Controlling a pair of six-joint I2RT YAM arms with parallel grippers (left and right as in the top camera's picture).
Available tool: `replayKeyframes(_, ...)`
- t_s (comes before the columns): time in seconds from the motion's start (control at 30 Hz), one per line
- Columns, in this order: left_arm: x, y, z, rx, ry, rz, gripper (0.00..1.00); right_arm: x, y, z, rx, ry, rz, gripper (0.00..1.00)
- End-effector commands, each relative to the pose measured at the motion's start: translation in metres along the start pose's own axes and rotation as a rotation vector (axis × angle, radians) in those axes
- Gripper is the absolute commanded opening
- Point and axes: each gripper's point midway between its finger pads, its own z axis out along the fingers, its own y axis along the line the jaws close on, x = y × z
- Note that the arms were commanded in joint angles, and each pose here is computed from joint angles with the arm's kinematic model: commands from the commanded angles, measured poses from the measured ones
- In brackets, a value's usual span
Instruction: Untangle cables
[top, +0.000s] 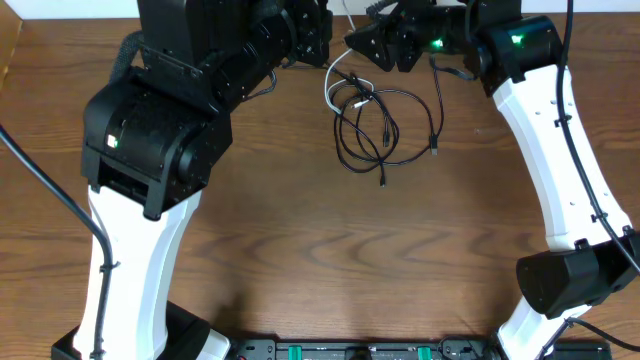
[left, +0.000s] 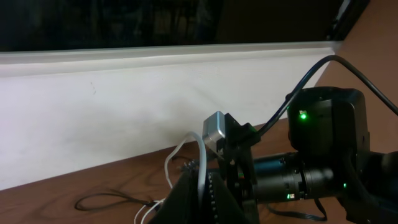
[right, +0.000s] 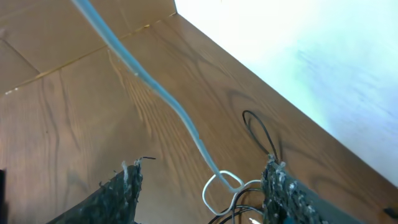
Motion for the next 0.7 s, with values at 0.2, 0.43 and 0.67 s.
replayKeyframes(0.2,-0.014,-0.034,-0.033,0.075,-0.062,0.045,0.07,-0.018,0.008,-0.009,0.004,-0.047,-0.119,0.41)
replayKeyframes(0.43,-0.02,-0.034,-0.046,0.06,-0.091,0.052,0.08,-0.018,0.008,-0.009,0.004,-0.047,-0.119,0.01)
replayKeyframes(0.67,-0.027,-0.002,-0.048,-0.131,-0.122,0.113,0.07,-0.015,-0.025,-0.014,0.185,-0.014,-0.089,0.01)
